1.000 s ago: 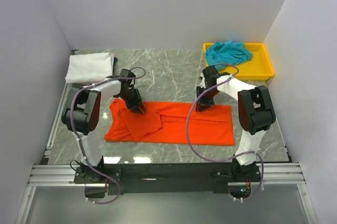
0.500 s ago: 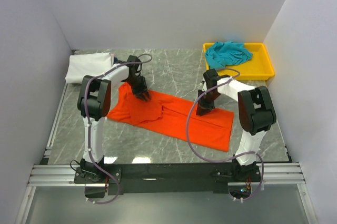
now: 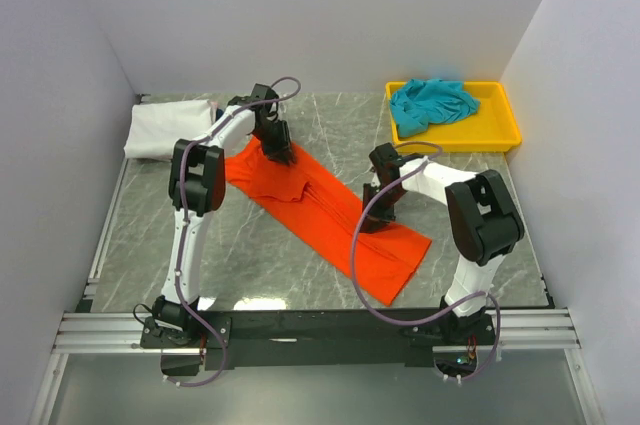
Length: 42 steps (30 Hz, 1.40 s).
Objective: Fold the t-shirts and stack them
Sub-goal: Fold the tshirt
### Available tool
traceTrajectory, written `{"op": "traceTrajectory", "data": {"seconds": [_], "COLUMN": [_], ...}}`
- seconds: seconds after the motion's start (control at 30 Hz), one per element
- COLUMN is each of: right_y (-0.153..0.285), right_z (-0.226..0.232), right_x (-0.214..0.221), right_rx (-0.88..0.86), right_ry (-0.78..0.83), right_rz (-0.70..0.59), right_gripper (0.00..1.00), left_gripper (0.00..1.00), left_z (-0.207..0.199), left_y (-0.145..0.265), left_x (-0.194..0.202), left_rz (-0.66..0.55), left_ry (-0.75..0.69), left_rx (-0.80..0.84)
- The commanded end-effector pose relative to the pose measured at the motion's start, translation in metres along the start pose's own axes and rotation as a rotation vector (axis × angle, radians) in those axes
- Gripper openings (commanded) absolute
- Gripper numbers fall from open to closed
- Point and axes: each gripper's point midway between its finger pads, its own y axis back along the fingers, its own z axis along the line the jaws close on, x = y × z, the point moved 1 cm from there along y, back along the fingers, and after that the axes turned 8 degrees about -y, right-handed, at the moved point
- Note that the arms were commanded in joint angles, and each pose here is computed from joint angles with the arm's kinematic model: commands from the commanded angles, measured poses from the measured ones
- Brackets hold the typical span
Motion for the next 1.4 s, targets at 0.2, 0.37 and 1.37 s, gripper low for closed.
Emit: {"op": "traceTrajectory", "data": {"seconds": [0.2, 0.37, 1.37], "right_y": [0.015, 0.036, 0.003], "right_z": [-0.003, -0.004, 0.010], "right_x": [-0.001, -0.030, 0.015], "right_rx": [0.158, 0.226, 0.037], "right_ry": [0.016, 0.025, 0.292], "right_rz": [-0.104, -0.183, -0.068], "right_gripper": [0.31, 0.32, 0.32], "left_gripper": [0.41, 0.45, 0.51], "left_z": [-0.003, -0.039, 0.046], "left_y": [-0.019, 0.030, 0.009], "left_x": [-0.040, -0.061, -0.001], "left_rz": [-0.135, -0.237, -0.145], "left_ry": [-0.170, -0.218, 0.138], "left_rx": [0.046, 0.126, -0.048]}}
